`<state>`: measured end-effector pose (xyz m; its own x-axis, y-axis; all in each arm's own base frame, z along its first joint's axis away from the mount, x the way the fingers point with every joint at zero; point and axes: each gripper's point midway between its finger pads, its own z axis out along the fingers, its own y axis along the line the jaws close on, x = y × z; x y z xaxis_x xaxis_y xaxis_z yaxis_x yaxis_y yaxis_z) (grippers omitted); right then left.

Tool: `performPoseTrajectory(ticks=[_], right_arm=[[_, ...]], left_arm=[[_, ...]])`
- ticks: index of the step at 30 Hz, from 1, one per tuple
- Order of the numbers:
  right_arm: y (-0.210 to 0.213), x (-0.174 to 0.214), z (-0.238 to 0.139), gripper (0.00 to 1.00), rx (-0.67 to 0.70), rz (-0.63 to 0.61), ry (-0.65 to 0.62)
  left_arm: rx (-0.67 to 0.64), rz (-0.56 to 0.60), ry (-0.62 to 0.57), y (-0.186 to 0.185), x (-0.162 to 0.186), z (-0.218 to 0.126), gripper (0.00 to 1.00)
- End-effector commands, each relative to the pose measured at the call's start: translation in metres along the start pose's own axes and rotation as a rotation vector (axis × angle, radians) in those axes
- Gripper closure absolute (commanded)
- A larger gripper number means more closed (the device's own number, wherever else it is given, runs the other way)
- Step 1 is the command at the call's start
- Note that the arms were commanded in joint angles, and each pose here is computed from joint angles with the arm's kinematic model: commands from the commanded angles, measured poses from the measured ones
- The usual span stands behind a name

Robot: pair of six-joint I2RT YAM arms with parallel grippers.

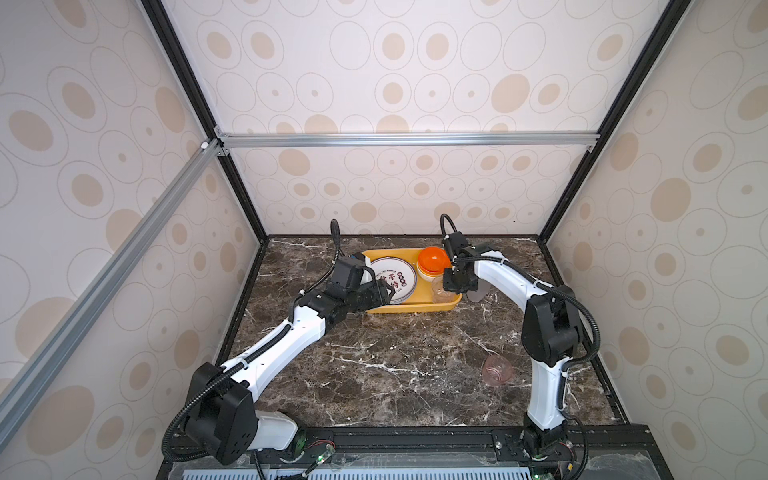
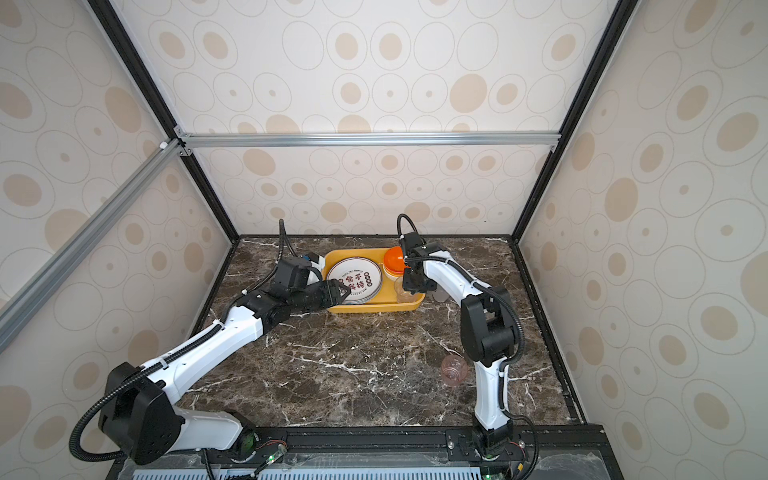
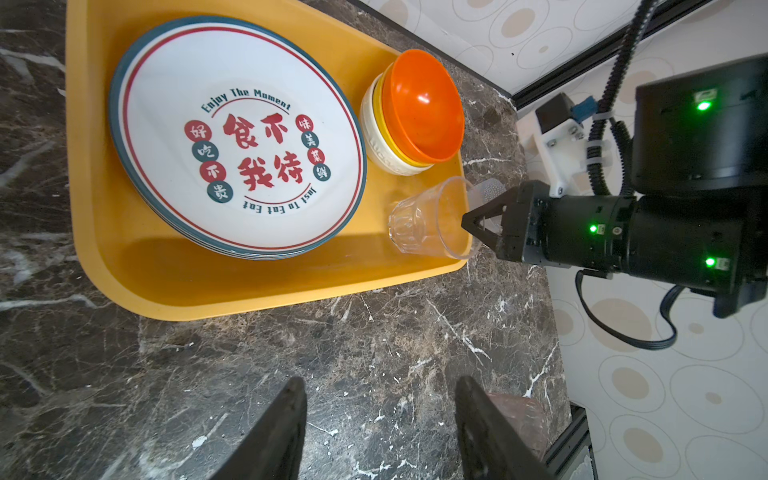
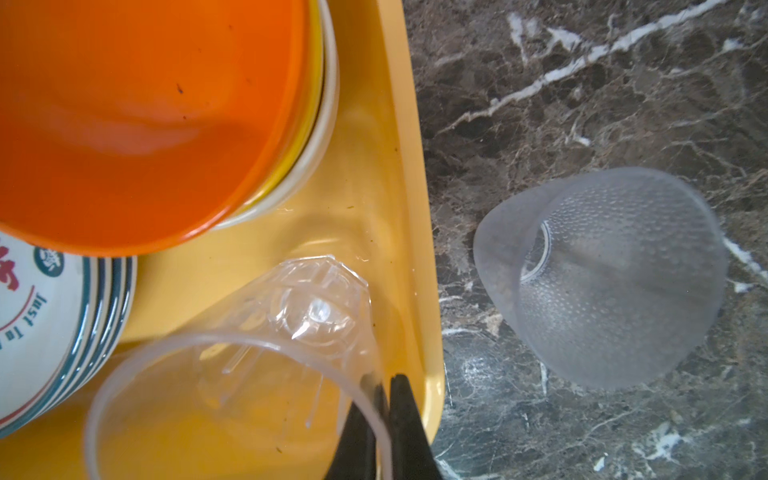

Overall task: Place the mixed dishes into the plastic bin
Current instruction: 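Lower the clear cup into the tray beside the bowls and open the right gripper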

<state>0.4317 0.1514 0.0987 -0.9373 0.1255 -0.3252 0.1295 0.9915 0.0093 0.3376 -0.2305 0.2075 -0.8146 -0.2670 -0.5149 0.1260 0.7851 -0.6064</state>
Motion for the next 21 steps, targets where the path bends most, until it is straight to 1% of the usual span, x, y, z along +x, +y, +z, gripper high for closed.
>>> performPoseTrajectory(ticks=[1, 10, 15, 17, 19, 21], right_arm=[[-0.002, -0.01, 0.0, 1.0, 0.008, 0.011, -0.019], [-0.002, -0.009, 0.007, 0.98, 0.014, 0.016, -0.007], [-0.002, -0.008, 0.011, 0.94, 0.013, 0.017, 0.003], [-0.001, -0.008, 0.012, 0.92, 0.013, 0.017, 0.006], [-0.002, -0.009, 0.01, 0.85, 0.013, 0.02, 0.005], [-0.002, -0.01, 0.007, 0.82, 0.01, 0.019, -0.002]], left_arm=[[0.016, -0.011, -0.031, -0.004, -0.007, -0.01, 0.43], [0.01, -0.017, -0.034, 0.001, -0.007, -0.011, 0.43], [0.007, -0.018, -0.033, 0.003, -0.007, -0.01, 0.43], [0.009, -0.022, -0.032, 0.003, -0.006, -0.01, 0.43], [0.011, -0.025, -0.033, 0.004, -0.006, -0.01, 0.43], [0.013, -0.024, -0.033, 0.004, -0.005, -0.01, 0.43]])
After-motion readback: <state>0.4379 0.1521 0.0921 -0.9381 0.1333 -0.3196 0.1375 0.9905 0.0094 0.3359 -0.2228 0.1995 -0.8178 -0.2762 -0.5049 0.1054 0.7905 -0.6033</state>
